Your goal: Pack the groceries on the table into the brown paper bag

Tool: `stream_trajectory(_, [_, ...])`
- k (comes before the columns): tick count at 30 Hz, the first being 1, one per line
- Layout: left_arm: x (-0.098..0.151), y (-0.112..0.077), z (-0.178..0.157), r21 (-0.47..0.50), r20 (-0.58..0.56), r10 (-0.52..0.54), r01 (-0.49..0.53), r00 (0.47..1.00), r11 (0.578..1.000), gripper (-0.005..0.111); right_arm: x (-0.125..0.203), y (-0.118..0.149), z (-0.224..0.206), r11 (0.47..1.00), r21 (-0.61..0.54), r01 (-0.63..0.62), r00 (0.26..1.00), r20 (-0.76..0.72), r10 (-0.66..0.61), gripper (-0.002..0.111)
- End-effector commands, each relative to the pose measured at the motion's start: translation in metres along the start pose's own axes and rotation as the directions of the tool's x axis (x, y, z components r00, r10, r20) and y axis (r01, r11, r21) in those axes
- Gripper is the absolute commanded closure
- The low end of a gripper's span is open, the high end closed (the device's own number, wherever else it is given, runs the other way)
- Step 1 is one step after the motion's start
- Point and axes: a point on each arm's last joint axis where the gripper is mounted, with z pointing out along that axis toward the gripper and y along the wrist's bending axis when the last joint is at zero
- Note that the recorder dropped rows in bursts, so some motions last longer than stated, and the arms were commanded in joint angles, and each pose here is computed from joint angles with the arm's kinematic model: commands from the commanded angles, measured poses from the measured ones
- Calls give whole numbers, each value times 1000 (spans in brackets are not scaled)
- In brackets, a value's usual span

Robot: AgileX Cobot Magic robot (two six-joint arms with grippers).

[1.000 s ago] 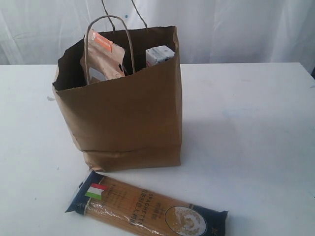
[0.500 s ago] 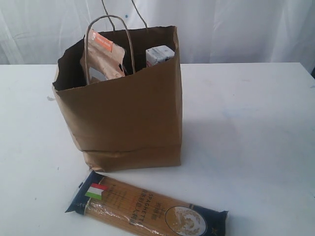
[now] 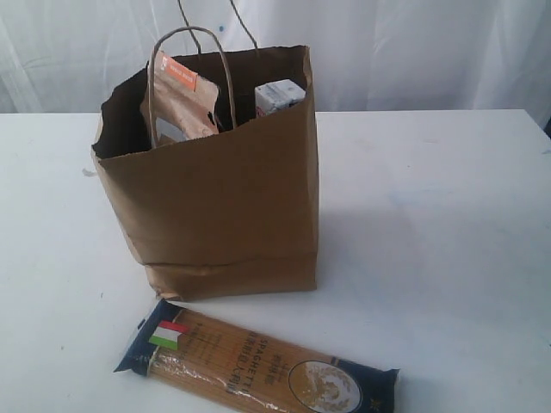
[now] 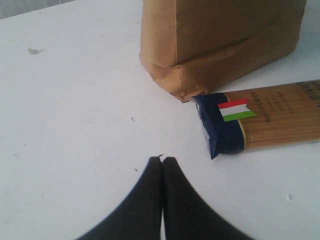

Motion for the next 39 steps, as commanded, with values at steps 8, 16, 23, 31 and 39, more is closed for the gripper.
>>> stream_trajectory(8, [1,0,0,-3,1,0,0,1000,1000,107,0,0,0,1000,0,6,1000,14,-6,108])
stream_trajectory(16, [1,0,0,-3,1,0,0,1000,1000,107,0,0,0,995,1,96,995,14,-96,108])
stream_trajectory(23, [1,0,0,-3,1,0,0,1000,1000,107,-4,3,0,985,-21,170,984,66,-168,108])
stream_trajectory(31, [1,0,0,-3,1,1,-1,1000,1000,107,0,5,0,962,-48,270,963,31,-268,108])
stream_trajectory(39, [1,0,0,-3,1,1,-1,1000,1000,107,0,5,0,962,-48,270,963,29,-268,108])
